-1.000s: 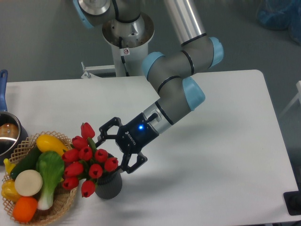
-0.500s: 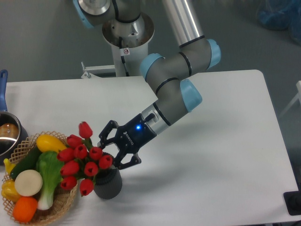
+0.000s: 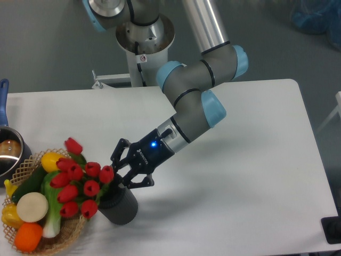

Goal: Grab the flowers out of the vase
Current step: 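Lower the open gripper around the tulip stems above the grey vase, then close the gripper on the tulip stems and begin lifting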

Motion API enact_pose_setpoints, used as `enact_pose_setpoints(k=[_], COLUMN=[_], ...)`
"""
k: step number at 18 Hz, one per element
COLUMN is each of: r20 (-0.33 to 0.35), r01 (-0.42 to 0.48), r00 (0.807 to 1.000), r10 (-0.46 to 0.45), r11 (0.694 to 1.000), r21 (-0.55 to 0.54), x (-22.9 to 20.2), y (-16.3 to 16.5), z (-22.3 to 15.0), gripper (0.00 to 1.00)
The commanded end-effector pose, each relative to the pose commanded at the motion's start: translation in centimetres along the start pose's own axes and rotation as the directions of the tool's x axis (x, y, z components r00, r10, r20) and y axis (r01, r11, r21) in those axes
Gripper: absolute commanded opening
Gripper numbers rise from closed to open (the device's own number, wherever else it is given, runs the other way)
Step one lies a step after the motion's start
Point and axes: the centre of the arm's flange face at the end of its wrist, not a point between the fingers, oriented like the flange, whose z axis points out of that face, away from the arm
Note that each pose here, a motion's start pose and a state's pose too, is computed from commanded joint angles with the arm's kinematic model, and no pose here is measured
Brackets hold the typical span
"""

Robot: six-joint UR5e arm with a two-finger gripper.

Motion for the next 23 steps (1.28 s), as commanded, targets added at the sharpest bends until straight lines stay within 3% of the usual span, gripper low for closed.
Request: enact_pose_setpoints(k=[10, 12, 15, 17, 18, 19, 21, 23], r20=[0.010, 0.020, 0.028, 0.037, 0.040, 0.043, 0.045, 0.044], r01=[-0.002, 0.000, 0.004, -0.003, -0.007, -0.008, -0.031, -0.056], r00=[1.000, 1.000, 1.000, 0.999, 0.999, 0.999, 0.999, 0.997], r10=[0.002, -0.001, -0.004, 0.003, 0.007, 0.008, 0.030, 0.056], r11=[1.000, 1.000, 1.000, 1.000, 1.000, 1.000, 1.000, 0.998], r21=[0.002, 0.001, 0.002, 0.002, 0.002, 0.002, 0.002, 0.002], x=[-0.1, -0.4, -0.6, -0.9, -1.0, -1.1, -1.4, -1.8], y=[-0.2, 0.0, 0.2, 0.0, 0.1, 0.2, 0.3, 0.8], z=[-0.6, -1.2, -1.7, -2.2, -2.3, -2.5, -2.5, -2.5], gripper=[0.04, 0.24, 0.29, 0.66, 0.81, 0.89, 0.99, 1.00])
